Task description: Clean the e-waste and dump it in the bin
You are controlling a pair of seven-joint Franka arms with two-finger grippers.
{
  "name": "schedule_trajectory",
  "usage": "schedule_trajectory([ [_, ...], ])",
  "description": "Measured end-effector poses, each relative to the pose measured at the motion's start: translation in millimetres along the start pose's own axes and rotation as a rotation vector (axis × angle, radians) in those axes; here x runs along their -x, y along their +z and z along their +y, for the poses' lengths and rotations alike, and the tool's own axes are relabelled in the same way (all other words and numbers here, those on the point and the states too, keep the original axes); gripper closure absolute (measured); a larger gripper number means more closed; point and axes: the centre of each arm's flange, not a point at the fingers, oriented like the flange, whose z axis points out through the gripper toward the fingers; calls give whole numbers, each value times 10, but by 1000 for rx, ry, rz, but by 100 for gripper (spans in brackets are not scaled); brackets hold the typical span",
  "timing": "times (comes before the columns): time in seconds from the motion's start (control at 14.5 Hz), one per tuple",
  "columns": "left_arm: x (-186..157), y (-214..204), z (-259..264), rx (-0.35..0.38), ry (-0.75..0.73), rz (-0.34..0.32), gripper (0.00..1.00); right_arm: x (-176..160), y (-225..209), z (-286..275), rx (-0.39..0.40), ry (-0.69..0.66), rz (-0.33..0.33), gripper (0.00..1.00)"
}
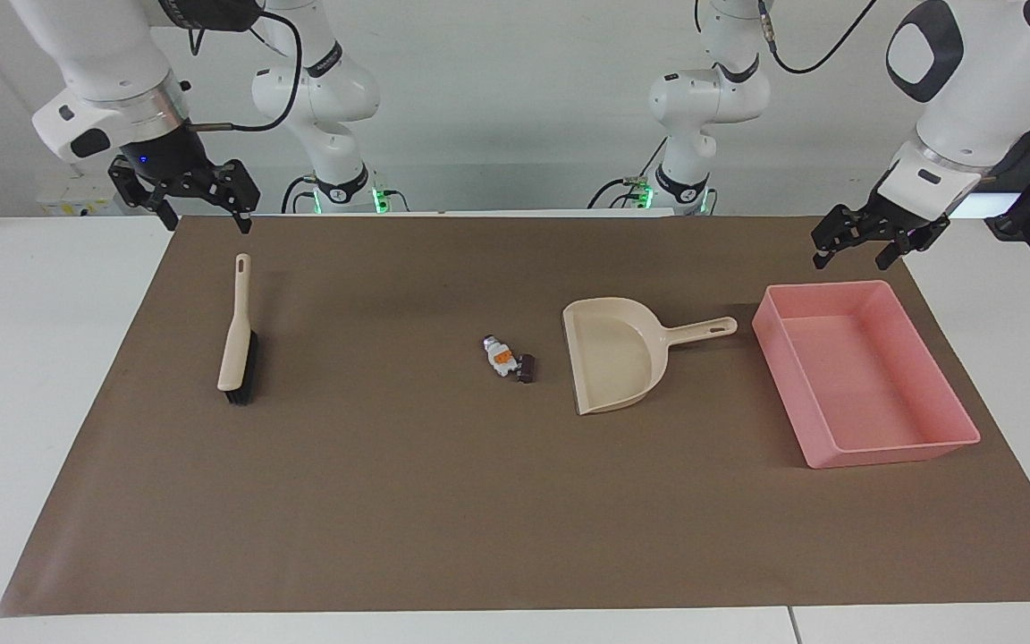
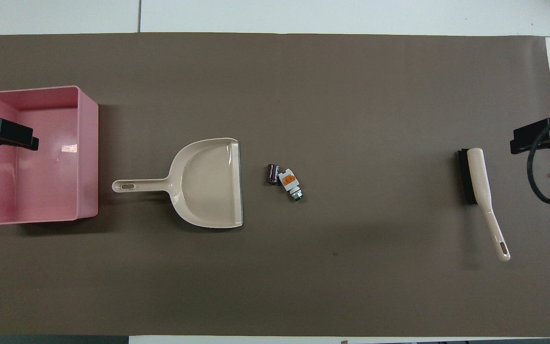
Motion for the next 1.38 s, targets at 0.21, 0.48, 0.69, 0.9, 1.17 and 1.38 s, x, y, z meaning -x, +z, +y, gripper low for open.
schedule_trajectory([
  [0.21,0,-1,-3,-1,0,0,1,0,0,1,0,0,0,0],
  [0.48,-2,-2,-9,-1,-1,2,1,1,17,1,0,0,-4,0],
  [0.69,-2,-2,-2,-1,0,2,1,31,203,9,2,1,-39,0],
  [0.9,-3,3,20,-1,5,1,1,141,599,299,-3,-17,-54,0],
  [1.17,-40,131,41,-8,228,34,1,618,1644,859,-25,-91,-79,0],
  [1.38,-17,331,41,-23,437,71,1,825,2261,1026,-37,-98,-96,0],
])
